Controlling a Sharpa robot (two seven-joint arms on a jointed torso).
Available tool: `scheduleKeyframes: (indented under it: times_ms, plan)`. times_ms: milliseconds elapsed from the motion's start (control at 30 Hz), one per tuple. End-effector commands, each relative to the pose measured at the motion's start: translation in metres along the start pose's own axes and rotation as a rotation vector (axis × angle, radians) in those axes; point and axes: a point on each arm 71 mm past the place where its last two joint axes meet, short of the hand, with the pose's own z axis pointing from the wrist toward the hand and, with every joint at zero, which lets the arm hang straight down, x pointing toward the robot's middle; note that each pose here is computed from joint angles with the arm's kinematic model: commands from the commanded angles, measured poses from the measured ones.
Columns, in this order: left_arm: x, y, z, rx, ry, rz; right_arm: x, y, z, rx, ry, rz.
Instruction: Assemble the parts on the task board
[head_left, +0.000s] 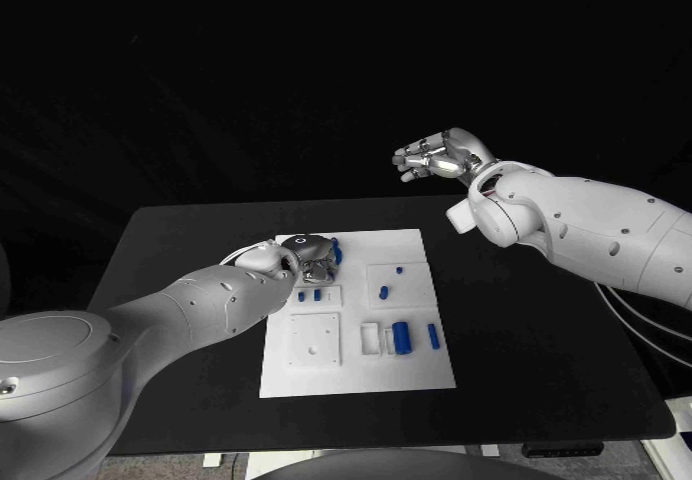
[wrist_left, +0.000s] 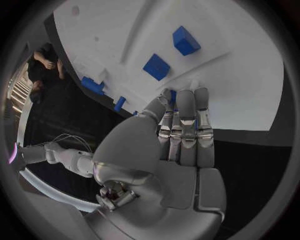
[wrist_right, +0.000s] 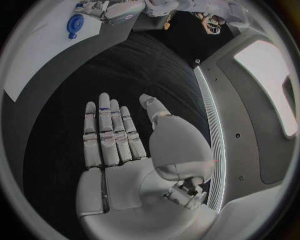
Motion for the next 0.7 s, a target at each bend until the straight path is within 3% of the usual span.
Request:
scheduleKeyframes:
  times_ms: [33, 367, 700]
  plan:
    - [0.0022, 0.0, 0.0005, -0.014, 0.018, -0.004, 0.0015, 0.0016, 0.0002, -0.012, 0.015, 0.001]
    - [0.001, -0.0012, -0.0004, -0.004, -0.017, -0.004, 0.0007, 0.0012, -0.0001, -0.011, 0.013, 0.0]
    - [-0.0045, -0.0012, -0.0072, 0.014, -0.114, -0.063, -0.0038, -0.0009, -0.0022, -0.006, 0.006, -0.003]
